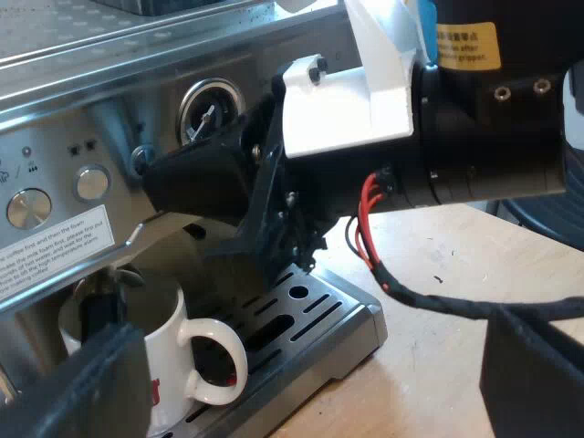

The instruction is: Place mug into machine

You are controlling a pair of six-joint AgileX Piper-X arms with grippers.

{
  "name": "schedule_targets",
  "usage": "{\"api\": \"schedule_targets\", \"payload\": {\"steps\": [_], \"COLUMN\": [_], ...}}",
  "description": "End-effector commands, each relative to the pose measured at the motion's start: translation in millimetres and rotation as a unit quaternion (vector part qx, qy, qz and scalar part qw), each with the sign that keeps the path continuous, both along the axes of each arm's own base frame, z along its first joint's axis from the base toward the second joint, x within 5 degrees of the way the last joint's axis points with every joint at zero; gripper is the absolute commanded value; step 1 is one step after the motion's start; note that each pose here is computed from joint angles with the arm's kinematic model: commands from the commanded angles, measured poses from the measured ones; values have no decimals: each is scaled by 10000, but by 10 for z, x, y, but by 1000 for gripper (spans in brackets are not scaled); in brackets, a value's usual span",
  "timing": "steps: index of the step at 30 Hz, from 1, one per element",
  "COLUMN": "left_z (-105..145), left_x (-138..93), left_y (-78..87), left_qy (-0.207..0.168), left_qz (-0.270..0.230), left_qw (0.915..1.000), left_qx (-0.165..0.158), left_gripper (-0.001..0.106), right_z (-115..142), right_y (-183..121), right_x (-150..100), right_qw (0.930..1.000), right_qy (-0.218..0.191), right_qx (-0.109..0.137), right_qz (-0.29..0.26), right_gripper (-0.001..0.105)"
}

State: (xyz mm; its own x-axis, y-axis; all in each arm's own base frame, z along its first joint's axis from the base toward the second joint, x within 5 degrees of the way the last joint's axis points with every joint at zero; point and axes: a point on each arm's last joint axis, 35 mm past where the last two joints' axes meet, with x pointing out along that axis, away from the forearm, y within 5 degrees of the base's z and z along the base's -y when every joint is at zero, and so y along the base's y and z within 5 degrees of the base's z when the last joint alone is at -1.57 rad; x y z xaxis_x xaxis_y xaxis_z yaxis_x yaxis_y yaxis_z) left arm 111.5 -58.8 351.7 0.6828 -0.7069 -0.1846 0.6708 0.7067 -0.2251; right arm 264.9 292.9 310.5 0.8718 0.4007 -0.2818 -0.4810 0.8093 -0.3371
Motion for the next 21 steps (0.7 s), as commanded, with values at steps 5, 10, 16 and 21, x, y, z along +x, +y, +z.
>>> {"api": "schedule_targets", "payload": {"steps": [5,10,16,21], "left_z": [42,152,350,509], "left_x": [-8,-35,-104,-169], "left_y": [-2,5,31,80], "left_qy": [-54,-33,-139,-139], "left_qz": [-66,-88,-102,245], "left_qw": [9999,9995,9992,9992], "left_qx": [-109,-312,-354,-295], "left_gripper": [81,81,81,81], "right_z": [112,303,609,822], "right_y": [-66,-164,-329,-536], "right_x": [-241,-500,-706,-834], "right_qw": [9983,9974,9993,9998], "right_qy": [343,382,259,157], "right_qx": [-469,-608,-262,-152], "right_qz": [54,-86,41,2], "right_gripper": [0,3,54,79]}}
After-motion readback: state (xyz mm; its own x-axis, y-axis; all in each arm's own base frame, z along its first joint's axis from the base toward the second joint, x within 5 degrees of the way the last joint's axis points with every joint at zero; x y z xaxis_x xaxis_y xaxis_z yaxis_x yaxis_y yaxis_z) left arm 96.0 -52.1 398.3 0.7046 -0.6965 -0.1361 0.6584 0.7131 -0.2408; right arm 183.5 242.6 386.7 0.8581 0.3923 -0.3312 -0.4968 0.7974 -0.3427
